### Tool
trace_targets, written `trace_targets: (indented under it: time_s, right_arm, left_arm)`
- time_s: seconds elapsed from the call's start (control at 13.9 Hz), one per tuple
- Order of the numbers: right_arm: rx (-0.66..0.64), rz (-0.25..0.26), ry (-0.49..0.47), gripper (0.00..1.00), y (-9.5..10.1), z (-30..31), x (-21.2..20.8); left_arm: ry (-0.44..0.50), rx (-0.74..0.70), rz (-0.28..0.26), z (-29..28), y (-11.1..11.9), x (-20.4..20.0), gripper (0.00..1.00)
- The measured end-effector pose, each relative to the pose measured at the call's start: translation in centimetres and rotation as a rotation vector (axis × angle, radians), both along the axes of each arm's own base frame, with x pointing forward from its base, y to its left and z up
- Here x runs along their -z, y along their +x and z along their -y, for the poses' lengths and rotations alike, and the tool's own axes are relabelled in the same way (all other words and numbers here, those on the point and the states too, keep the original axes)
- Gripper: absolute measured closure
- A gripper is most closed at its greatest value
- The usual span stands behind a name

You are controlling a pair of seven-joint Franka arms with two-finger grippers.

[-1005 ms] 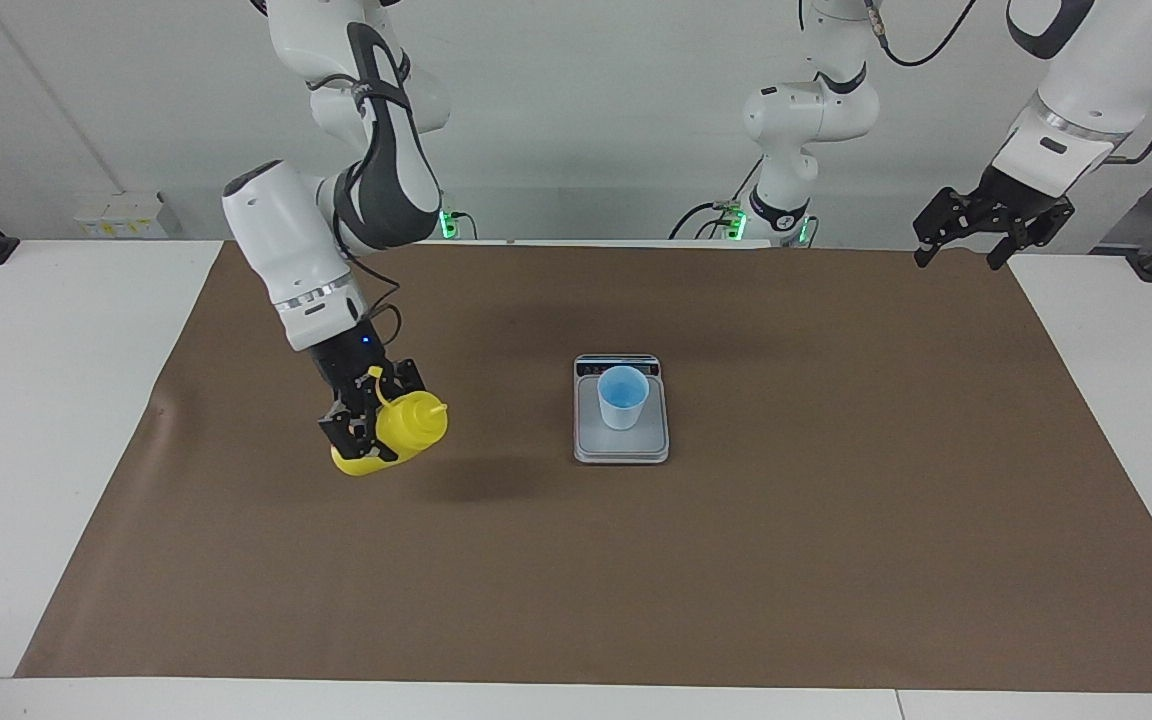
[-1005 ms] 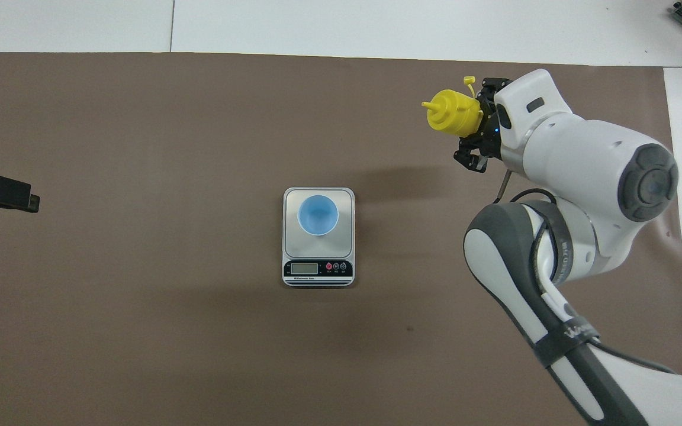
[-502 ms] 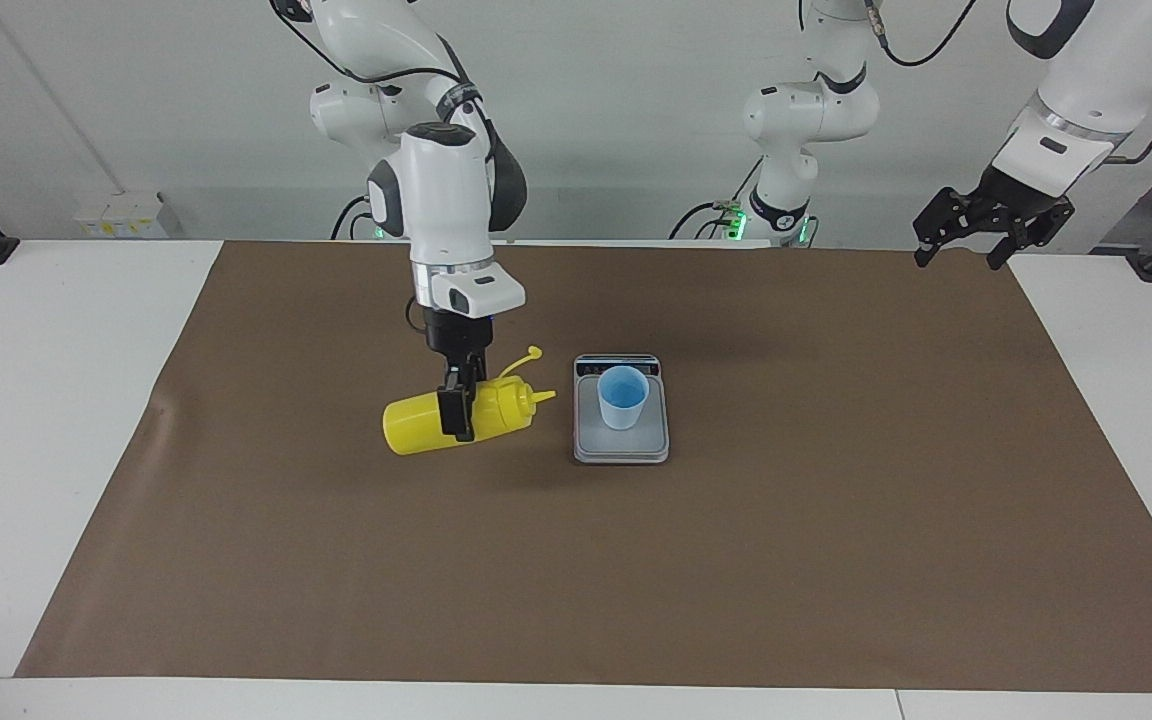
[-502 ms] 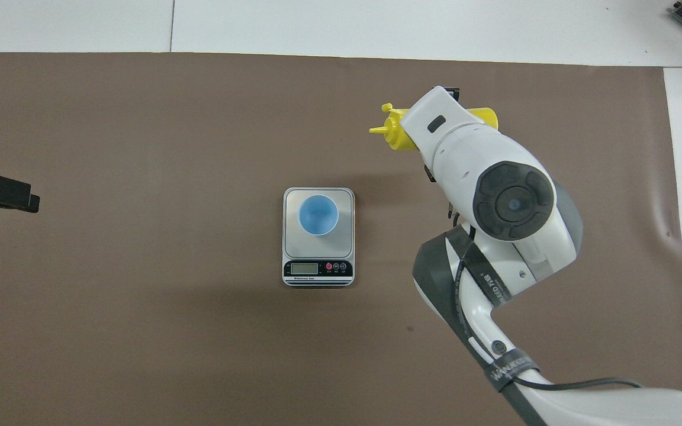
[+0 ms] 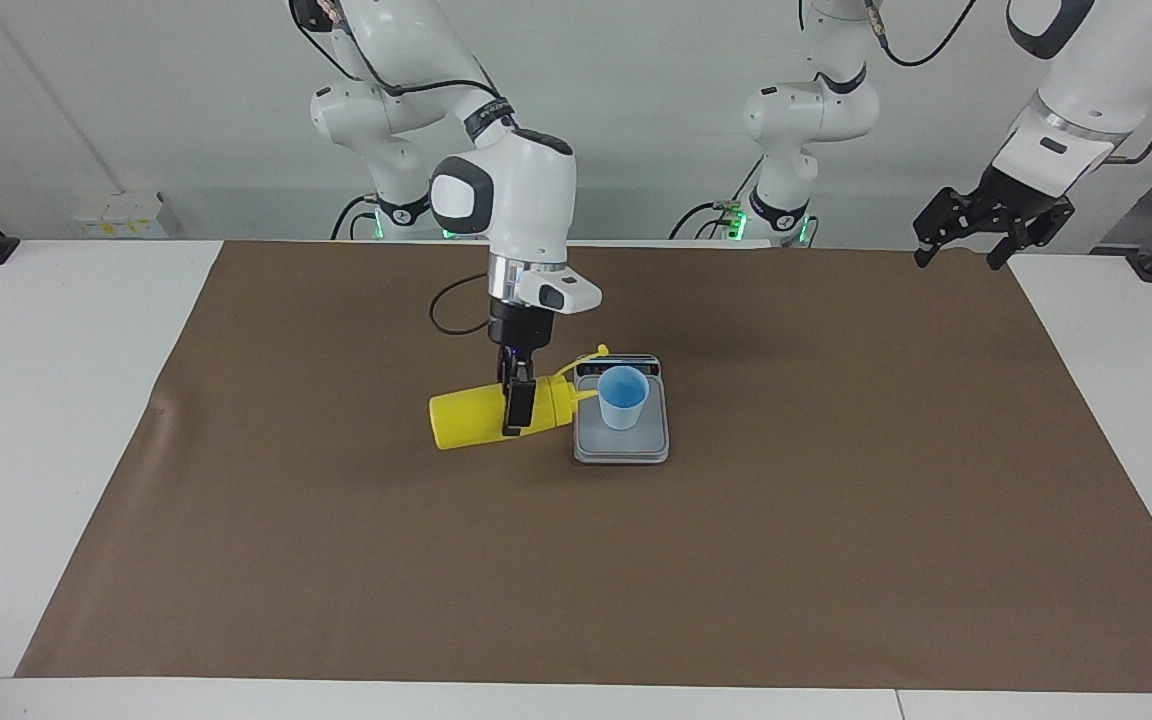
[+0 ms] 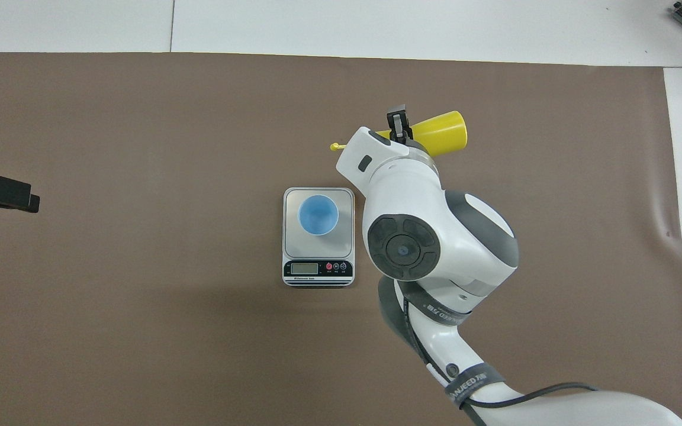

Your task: Pour seasoning into cup on scale with both arms

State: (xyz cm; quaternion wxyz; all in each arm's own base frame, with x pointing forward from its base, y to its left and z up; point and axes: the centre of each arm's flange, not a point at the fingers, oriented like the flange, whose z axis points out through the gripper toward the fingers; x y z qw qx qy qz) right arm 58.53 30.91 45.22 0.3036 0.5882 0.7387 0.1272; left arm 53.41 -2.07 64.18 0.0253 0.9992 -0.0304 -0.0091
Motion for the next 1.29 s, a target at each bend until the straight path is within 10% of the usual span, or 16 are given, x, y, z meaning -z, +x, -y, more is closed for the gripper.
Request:
trace_targets:
  time_s: [0.65, 1.29]
  right_arm:
    - [-0.100, 0.143, -0.260, 0.58, -3.3, -5.6, 5.0]
    - [-0.170, 0.174, -0.371, 0.58, -6.0, -8.0, 7.3]
  left_arm:
    - [0.000, 0.000, 0.000, 0.0, 0.0, 0.0, 0.00]
    - [0.000, 0.000, 0.000, 0.0, 0.0, 0.0, 0.00]
